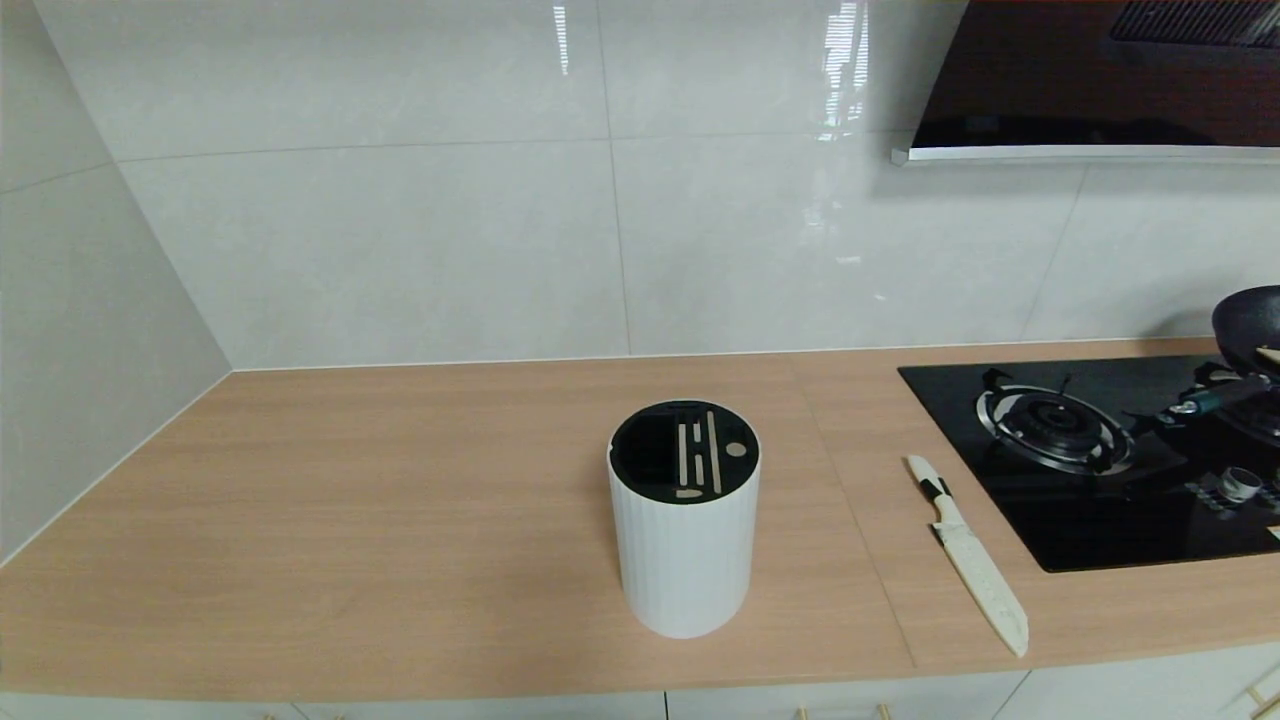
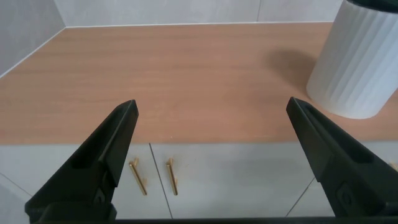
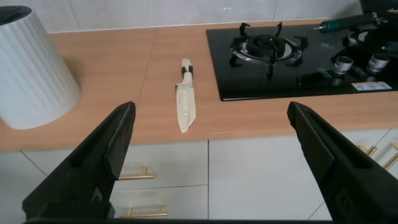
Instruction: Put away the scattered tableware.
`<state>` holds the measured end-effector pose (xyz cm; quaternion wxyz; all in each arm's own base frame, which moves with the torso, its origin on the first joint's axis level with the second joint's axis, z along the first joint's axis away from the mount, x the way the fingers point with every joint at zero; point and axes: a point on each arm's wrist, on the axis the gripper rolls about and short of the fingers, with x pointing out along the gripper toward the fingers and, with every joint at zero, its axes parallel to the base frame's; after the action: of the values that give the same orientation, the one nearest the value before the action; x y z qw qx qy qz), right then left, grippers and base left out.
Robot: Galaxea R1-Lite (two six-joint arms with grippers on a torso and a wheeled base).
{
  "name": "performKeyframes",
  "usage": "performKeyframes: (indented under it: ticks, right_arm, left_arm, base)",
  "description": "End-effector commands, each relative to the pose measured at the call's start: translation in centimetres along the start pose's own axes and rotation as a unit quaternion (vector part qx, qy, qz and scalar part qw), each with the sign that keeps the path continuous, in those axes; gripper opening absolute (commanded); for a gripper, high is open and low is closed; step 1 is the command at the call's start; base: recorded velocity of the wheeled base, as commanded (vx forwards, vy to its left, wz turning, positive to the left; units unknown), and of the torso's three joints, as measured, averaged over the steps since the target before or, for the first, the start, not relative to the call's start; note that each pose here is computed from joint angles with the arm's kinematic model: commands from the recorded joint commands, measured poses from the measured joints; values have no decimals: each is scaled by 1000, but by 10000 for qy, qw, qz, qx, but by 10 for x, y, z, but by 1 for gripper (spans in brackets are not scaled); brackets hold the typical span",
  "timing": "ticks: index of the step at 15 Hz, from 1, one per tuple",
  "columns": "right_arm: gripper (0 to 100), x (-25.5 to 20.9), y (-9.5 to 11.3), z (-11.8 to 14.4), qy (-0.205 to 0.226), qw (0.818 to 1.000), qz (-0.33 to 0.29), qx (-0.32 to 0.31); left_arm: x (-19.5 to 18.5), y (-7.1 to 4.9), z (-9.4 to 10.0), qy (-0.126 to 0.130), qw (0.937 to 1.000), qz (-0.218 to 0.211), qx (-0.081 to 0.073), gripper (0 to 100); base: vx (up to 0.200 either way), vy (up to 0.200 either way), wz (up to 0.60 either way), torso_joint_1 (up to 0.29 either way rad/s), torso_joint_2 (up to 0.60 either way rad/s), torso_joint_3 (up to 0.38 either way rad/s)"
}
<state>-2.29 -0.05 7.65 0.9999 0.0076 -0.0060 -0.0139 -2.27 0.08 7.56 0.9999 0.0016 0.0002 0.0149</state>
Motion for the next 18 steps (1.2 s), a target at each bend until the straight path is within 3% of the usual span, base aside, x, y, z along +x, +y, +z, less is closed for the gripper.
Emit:
performKeyframes:
  ticks: [1,8,10,11,16,18]
  right_arm:
    - [100,0,0,0,5,10000,1,1]
    - [100,0,0,0,-3,9999,-14,-144]
    - [100,-3,1,29,-255,9996,134,-55]
    - [100,1,2,55,-185,9991,382,92]
    - [100,54,6,112,679,9956,635,106]
    - [100,112,8,137,1091,9921,616,118]
  left_arm:
    - [0,0,0,6,10000,4,0,100]
    - [0,0,0,6,10000,4,0,100]
    - [0,0,0,6,10000,4,0,100]
    - [0,0,0,-2,10000,4,-1,100]
    - [0,0,0,6,10000,4,0,100]
    - [0,0,0,6,10000,4,0,100]
  base:
    - [0,0,0,0,0,0]
    - [0,0,0,0,0,0]
    - [0,0,0,0,0,0]
    - [0,0,0,0,0,0]
    - [0,0,0,0,0,0]
    - [0,0,0,0,0,0]
